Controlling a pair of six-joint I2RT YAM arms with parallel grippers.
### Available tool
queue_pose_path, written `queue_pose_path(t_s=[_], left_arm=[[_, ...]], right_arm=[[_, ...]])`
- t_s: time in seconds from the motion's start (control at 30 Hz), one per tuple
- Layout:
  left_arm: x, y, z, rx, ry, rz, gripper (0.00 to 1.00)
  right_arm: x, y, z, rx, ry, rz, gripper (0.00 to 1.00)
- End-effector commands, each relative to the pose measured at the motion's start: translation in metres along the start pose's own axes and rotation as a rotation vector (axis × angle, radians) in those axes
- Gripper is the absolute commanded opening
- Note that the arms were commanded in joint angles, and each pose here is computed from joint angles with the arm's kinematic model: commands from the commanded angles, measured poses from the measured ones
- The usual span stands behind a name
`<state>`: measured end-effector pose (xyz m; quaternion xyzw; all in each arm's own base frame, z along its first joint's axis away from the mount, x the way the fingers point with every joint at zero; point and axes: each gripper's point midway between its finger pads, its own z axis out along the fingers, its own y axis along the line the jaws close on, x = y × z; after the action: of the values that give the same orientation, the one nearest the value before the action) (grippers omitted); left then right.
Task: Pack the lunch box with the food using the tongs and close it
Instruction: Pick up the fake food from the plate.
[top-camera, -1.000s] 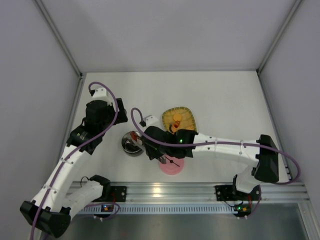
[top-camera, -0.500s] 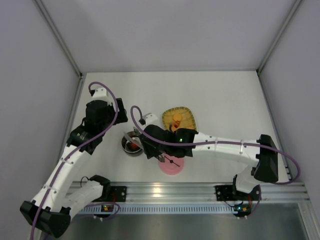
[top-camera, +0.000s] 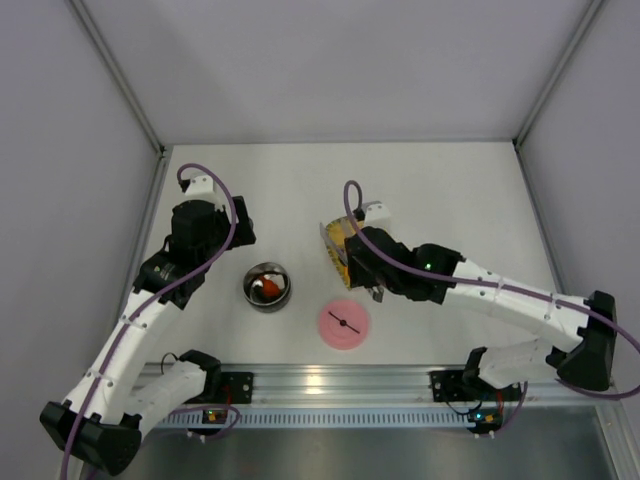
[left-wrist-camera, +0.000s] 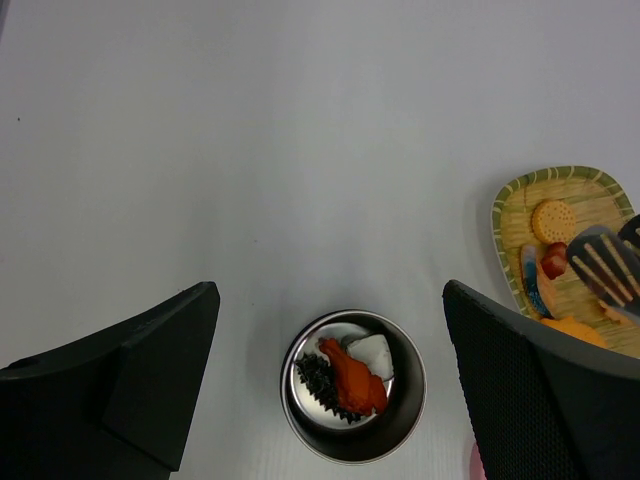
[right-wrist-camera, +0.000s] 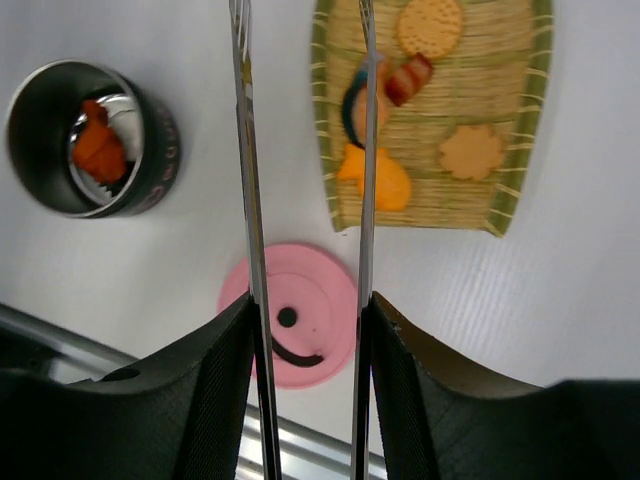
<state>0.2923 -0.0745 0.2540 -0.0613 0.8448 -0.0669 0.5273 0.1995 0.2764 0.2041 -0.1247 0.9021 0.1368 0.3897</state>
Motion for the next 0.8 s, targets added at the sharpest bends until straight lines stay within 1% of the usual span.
queue_pose_path(t_s=[0.0,0.1,0.3,0.6,0.77], left_arm=[[-0.004,-0.001,0.0,0.006,-0.016,-0.014,0.98],[-0.005,-0.001,0.0,0.005,-0.017,-0.015,0.99],[-0.004,0.0,0.0,0.0,-0.015,-0.012,0.98],[-0.004,0.0,0.0,0.002,-0.016,-0.011,0.99],[-0.003,0.001,0.0,-0.003,-0.013,-0.01,0.99]], right_arm=[[-0.004,-0.042,0.005,0.109,-0.016,0.053,0.45],[-0.007,-0.058,0.016,0.142,-0.014,0.072,0.45],[-0.01,-0.069,0.043,0.208,0.011,0.068,0.45],[-0.01,-0.059,0.069,0.184,0.042,0.06,0.45],[-0.012,-0.056,0.076,0.188,0.046,0.054,0.45]])
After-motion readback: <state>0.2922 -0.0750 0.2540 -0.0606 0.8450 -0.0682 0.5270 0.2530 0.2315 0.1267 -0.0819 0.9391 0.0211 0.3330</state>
